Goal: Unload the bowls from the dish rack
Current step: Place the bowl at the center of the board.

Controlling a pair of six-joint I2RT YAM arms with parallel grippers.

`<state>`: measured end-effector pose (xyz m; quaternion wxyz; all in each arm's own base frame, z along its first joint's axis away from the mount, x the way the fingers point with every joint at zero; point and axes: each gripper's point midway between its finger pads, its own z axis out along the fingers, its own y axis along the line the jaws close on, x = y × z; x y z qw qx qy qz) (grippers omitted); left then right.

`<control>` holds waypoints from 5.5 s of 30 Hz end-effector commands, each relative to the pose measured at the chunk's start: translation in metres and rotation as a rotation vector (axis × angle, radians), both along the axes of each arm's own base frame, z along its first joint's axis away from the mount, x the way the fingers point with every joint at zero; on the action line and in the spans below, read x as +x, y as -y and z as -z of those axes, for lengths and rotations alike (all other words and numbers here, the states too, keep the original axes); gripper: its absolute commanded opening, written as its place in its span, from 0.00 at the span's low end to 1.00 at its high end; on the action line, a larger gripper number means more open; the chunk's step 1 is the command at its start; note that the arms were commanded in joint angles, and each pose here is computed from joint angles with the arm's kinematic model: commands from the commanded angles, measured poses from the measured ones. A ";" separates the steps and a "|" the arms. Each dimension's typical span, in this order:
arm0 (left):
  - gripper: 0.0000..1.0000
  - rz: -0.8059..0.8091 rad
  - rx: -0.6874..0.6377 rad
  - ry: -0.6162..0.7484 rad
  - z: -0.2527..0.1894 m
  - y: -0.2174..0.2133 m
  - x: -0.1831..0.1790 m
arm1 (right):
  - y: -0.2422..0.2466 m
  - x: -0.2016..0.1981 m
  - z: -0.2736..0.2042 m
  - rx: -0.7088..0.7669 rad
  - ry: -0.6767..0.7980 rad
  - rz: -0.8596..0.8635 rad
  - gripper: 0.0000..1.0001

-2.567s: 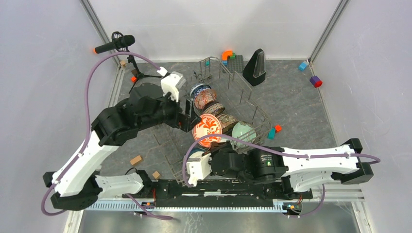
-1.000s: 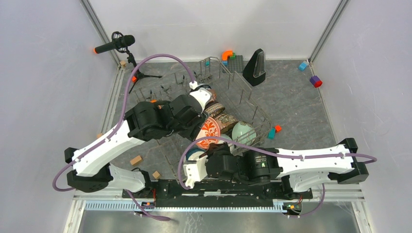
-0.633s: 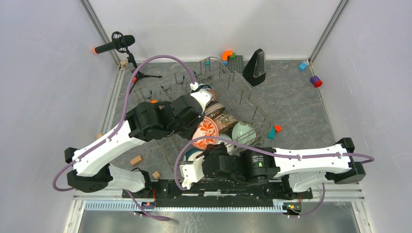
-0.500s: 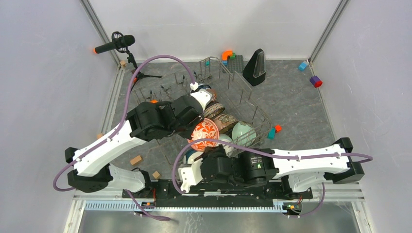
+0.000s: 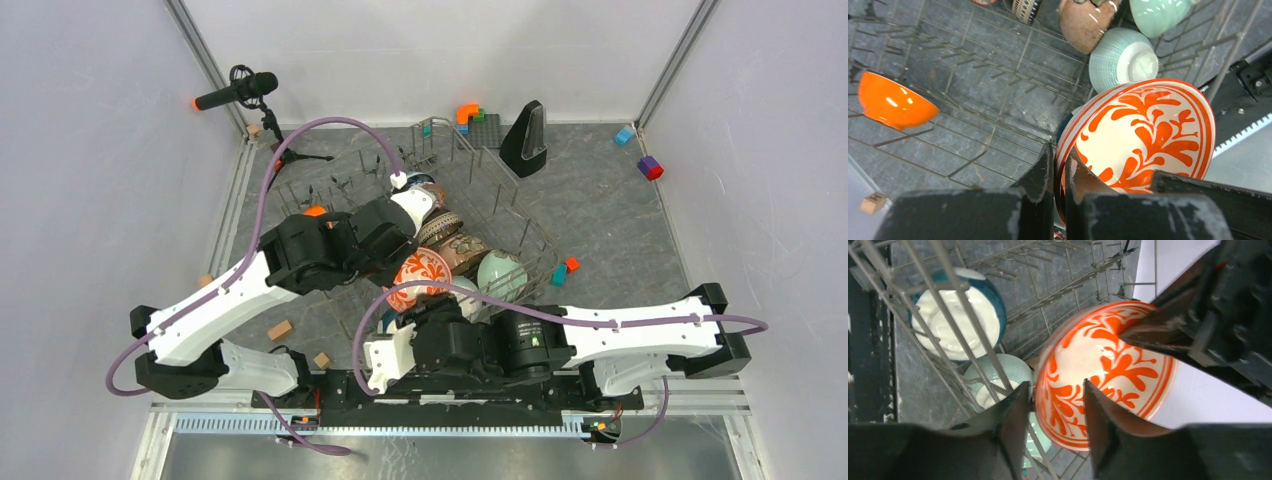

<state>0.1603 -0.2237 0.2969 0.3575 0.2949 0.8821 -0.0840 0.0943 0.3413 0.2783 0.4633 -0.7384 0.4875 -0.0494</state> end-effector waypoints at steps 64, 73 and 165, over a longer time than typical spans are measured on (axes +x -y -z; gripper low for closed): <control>0.02 -0.751 -0.625 0.093 -0.018 -0.050 0.027 | -0.015 0.134 -0.058 0.924 -0.731 0.621 0.45; 0.02 -0.755 -0.638 0.099 -0.019 -0.051 0.028 | -0.017 0.138 -0.045 0.860 -0.717 0.638 0.36; 1.00 -0.748 -0.598 0.542 0.022 -0.187 0.019 | 0.468 0.432 0.185 1.372 -0.363 1.902 0.00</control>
